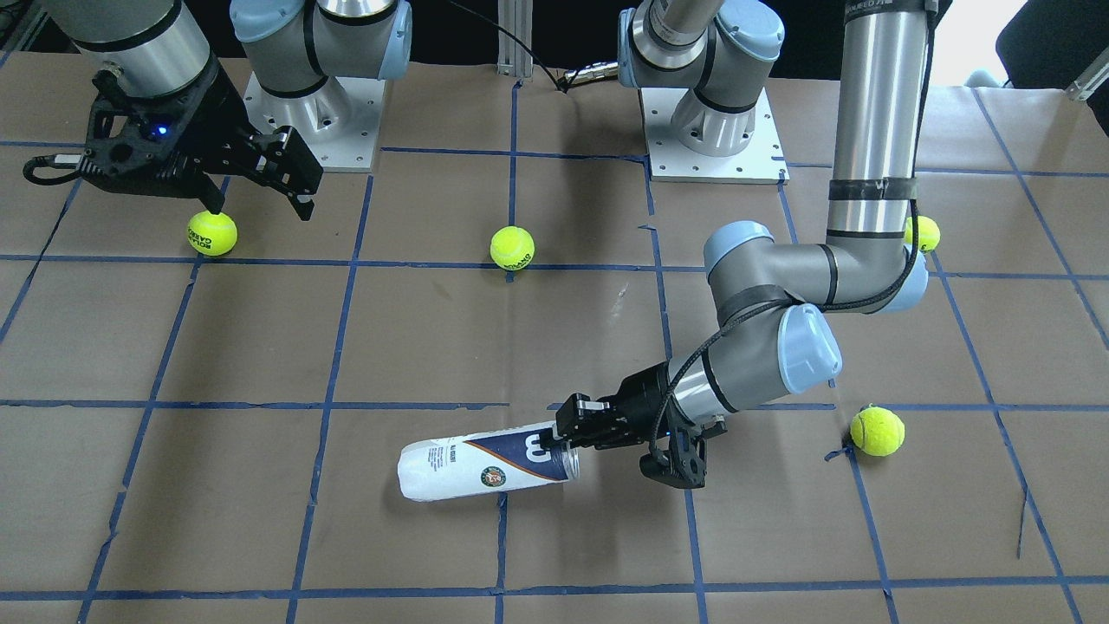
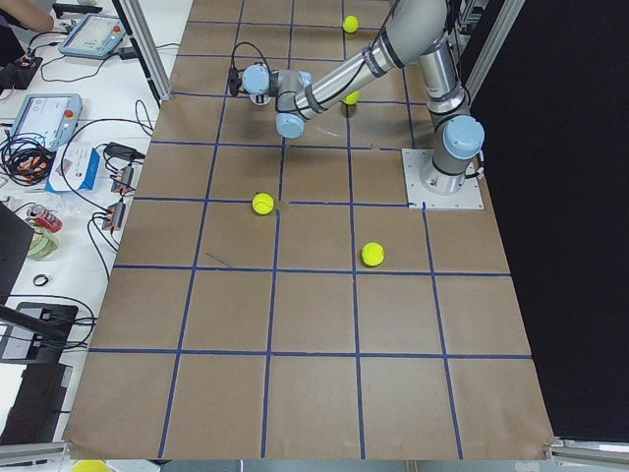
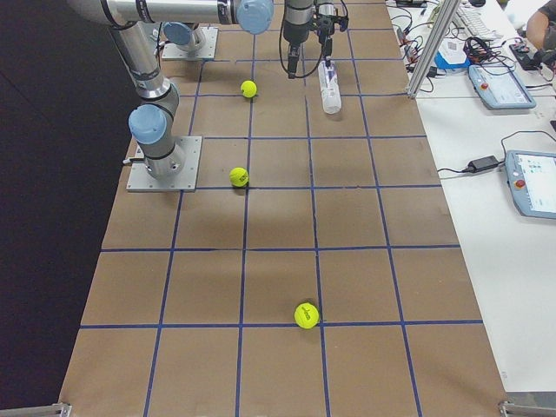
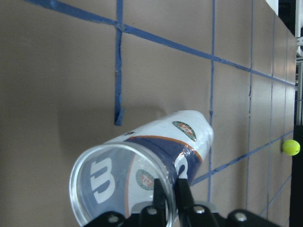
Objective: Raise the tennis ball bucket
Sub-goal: 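Lift the can with the left gripper and stand it upright on the table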
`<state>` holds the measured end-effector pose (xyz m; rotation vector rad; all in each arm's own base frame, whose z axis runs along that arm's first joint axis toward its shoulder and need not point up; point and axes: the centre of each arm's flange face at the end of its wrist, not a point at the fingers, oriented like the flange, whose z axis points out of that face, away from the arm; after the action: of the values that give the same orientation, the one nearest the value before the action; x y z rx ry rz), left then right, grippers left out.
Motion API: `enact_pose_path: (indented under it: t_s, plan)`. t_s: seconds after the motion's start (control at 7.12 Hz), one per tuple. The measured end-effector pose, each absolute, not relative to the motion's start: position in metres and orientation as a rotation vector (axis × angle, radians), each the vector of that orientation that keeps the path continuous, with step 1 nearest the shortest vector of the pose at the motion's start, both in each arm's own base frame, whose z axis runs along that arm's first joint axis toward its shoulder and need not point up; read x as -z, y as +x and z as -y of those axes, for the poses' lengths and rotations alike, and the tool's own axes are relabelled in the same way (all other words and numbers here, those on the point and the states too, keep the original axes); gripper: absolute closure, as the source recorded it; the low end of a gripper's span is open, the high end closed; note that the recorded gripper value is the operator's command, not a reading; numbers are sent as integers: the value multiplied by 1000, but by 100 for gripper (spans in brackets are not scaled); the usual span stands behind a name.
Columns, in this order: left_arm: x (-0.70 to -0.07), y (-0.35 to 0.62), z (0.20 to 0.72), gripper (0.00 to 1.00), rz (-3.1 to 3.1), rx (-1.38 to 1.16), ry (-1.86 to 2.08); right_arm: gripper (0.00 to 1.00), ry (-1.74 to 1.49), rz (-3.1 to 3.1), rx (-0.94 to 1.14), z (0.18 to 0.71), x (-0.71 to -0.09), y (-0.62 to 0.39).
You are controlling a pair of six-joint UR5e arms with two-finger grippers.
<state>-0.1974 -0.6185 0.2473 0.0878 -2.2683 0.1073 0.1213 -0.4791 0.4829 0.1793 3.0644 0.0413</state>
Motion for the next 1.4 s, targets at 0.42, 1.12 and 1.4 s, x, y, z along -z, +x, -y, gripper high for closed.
enact_pose_path:
  t_s: [0.42,1.12,1.4]
  plan:
    - [-354,-223,602,99,2234,-134,147,0,170,-3065,-38,479,-483,121]
    - [-458,-271,633,99,2933,-253,120,0,191,-3061,-32,482,-484,110]
    - [-433,-287,652,100,3104,-273,-24,0,189,-3060,-32,482,-483,111]
